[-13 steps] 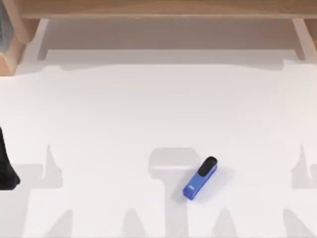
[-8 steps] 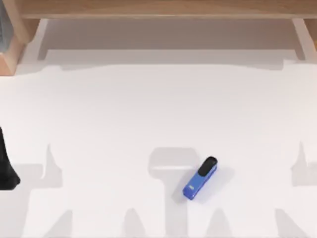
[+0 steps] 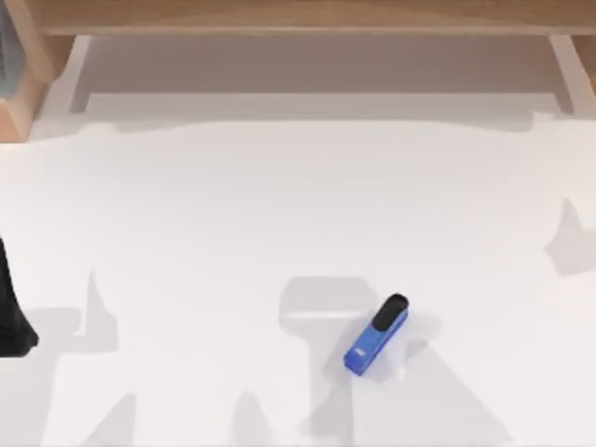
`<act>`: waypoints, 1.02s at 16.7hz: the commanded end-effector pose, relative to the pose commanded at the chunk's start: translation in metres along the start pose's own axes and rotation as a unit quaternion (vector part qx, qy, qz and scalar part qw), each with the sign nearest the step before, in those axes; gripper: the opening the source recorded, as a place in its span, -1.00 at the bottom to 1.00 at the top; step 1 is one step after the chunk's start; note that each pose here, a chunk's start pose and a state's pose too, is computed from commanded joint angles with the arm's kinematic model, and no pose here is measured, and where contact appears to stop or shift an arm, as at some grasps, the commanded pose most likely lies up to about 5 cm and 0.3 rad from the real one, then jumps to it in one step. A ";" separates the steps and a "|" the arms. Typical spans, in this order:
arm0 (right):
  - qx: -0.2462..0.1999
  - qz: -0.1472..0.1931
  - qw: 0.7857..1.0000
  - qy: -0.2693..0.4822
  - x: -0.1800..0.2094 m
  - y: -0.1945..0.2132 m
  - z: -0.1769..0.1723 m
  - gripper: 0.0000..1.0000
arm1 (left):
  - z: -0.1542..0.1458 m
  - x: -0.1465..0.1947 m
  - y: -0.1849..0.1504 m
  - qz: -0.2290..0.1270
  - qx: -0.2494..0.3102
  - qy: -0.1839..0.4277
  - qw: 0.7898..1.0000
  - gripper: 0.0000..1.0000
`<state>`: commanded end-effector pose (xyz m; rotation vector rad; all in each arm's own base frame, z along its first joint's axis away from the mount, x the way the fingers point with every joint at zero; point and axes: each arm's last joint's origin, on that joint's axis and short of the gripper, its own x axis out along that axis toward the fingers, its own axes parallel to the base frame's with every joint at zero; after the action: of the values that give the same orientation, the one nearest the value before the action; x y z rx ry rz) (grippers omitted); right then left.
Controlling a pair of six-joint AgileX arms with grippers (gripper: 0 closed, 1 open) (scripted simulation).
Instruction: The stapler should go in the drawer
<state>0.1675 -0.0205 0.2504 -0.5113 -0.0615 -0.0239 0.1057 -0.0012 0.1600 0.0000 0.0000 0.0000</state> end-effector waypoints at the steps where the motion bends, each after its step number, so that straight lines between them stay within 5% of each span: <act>1: -0.036 0.003 0.999 0.006 0.018 -0.007 0.000 1.00 | 0.000 0.000 0.000 0.000 0.000 0.000 1.000 1.00; 4: -0.140 0.019 0.990 0.027 0.079 -0.023 -0.018 1.00 | 0.000 0.000 0.000 0.000 0.000 0.000 1.000 1.00; 9: -0.296 0.045 0.953 0.044 0.165 -0.040 -0.096 1.00 | 0.000 0.000 0.000 0.000 0.000 0.000 1.000 1.00; 17: -0.478 0.036 0.877 0.024 0.222 -0.050 -0.216 1.00 | 0.000 0.000 0.000 0.000 0.000 0.000 1.000 1.00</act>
<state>0.3982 -0.1714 0.1013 -1.5080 0.0241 0.0077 0.1057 -0.0012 0.1600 0.0000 0.0000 0.0000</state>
